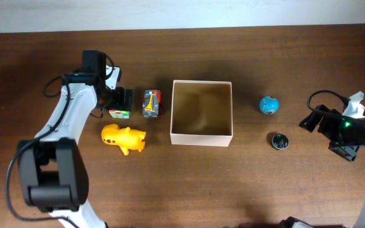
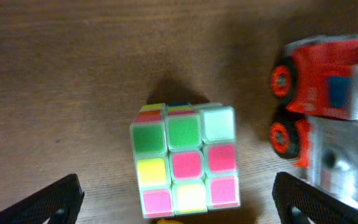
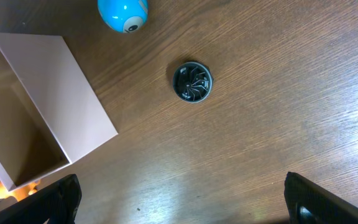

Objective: Pack container
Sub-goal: 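Grasp the Rubik's cube with the left gripper and lift it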

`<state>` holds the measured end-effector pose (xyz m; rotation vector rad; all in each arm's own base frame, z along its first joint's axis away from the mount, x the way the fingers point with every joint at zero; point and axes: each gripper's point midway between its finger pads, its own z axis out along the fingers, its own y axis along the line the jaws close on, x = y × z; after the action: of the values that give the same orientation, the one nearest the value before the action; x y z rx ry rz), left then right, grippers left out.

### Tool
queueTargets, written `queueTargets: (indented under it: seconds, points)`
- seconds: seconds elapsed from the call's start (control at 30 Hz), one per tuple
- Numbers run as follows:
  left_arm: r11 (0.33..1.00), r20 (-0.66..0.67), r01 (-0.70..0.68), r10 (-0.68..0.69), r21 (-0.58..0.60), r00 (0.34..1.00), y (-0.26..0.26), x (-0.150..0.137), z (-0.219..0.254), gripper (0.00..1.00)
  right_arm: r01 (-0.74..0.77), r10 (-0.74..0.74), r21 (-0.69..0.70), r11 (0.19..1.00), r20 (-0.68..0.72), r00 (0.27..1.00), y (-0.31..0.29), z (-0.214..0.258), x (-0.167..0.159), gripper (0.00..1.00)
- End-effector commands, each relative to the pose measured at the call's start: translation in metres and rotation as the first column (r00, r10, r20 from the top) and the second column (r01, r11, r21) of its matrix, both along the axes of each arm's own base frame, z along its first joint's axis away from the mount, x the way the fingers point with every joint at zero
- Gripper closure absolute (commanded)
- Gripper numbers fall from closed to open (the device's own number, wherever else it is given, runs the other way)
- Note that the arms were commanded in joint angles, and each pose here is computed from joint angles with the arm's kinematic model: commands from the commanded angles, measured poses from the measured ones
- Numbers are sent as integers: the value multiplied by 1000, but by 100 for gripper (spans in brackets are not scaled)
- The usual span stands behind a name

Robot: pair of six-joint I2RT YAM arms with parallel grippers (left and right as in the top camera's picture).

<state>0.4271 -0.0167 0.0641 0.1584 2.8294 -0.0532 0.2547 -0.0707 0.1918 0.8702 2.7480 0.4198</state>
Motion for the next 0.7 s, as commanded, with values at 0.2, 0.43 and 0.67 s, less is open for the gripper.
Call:
queueTargets:
  seconds: [0.2, 0.43, 0.67]
  points:
    - [1000, -26, 16, -15, 13, 1000, 2, 12, -34, 9, 10, -11, 11, 1000, 23, 1000, -1, 6, 4, 1]
    - [1000, -5, 17, -17, 7, 1000, 1, 18, -30, 49, 10, -11, 11, 1000, 23, 1000, -1, 6, 4, 1]
    - [1000, 29, 23, -23, -2, 999, -2, 24, 17, 55, 10, -11, 11, 1000, 23, 1000, -1, 6, 4, 1]
